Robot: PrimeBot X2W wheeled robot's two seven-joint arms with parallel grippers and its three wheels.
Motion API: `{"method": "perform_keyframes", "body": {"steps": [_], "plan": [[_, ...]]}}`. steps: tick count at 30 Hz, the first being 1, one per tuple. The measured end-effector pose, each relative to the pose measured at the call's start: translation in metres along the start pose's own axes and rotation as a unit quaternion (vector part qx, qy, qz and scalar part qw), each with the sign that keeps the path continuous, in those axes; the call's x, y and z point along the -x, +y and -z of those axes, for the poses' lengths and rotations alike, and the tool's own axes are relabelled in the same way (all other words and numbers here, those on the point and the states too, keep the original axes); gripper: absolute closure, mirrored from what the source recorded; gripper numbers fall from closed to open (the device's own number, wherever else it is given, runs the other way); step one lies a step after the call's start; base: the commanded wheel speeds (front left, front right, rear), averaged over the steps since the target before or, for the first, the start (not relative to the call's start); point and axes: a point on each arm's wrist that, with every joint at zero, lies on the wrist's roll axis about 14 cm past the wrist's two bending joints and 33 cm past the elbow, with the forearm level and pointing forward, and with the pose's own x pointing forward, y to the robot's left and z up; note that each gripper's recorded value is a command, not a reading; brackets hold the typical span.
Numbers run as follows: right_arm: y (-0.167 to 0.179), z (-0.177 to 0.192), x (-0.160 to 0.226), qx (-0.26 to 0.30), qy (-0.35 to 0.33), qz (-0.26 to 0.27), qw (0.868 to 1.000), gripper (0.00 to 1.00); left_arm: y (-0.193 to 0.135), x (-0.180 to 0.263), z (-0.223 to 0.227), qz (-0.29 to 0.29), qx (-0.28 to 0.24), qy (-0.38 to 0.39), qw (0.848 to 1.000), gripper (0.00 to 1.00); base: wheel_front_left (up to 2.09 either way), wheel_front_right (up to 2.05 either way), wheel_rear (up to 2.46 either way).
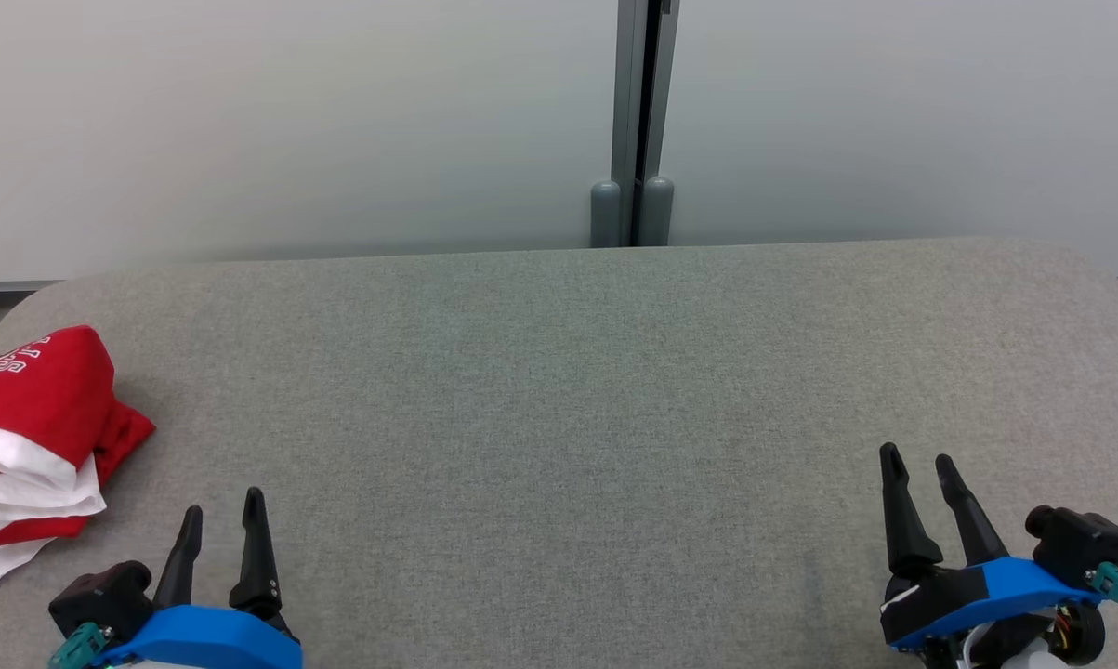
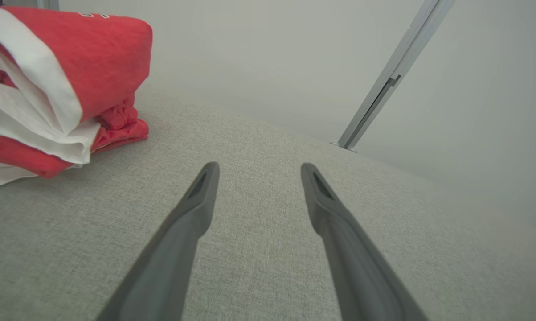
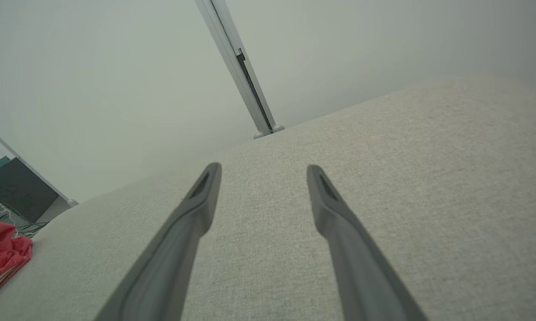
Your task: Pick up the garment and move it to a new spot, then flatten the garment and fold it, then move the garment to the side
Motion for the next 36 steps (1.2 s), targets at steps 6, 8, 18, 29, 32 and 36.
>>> {"method": "perform_keyframes", "body": {"steps": [6, 8, 18, 29, 32, 36], "plan": [[0.003, 0.000, 0.000, 0.025, -0.002, -0.006, 1.000, 0.00, -0.003, 0.002, 0.002, 0.007, -0.030, 0.001, 1.000, 0.00, 0.00, 0.00, 0.00], [0.004, -0.001, 0.000, 0.033, -0.005, -0.009, 0.999, 0.00, -0.004, 0.002, 0.001, 0.010, -0.038, -0.001, 0.999, 0.00, 0.00, 0.00, 0.00], [0.001, -0.006, 0.001, 0.078, -0.016, -0.009, 0.997, 0.00, -0.013, 0.003, 0.006, 0.032, -0.086, 0.002, 0.996, 0.00, 0.00, 0.00, 0.00], [-0.006, -0.014, 0.002, 0.117, -0.029, -0.002, 0.993, 0.00, -0.017, 0.003, 0.009, 0.045, -0.130, 0.003, 0.990, 0.00, 0.00, 0.00, 0.00], [-0.007, -0.017, 0.002, 0.128, -0.033, -0.002, 0.991, 0.00, -0.016, 0.003, 0.010, 0.046, -0.139, 0.003, 0.989, 0.00, 0.00, 0.00, 0.00], [-0.005, -0.021, 0.002, 0.142, -0.041, -0.006, 0.989, 0.00, -0.016, 0.002, 0.007, 0.048, -0.155, -0.002, 0.987, 0.00, 0.00, 0.00, 0.00]]}}
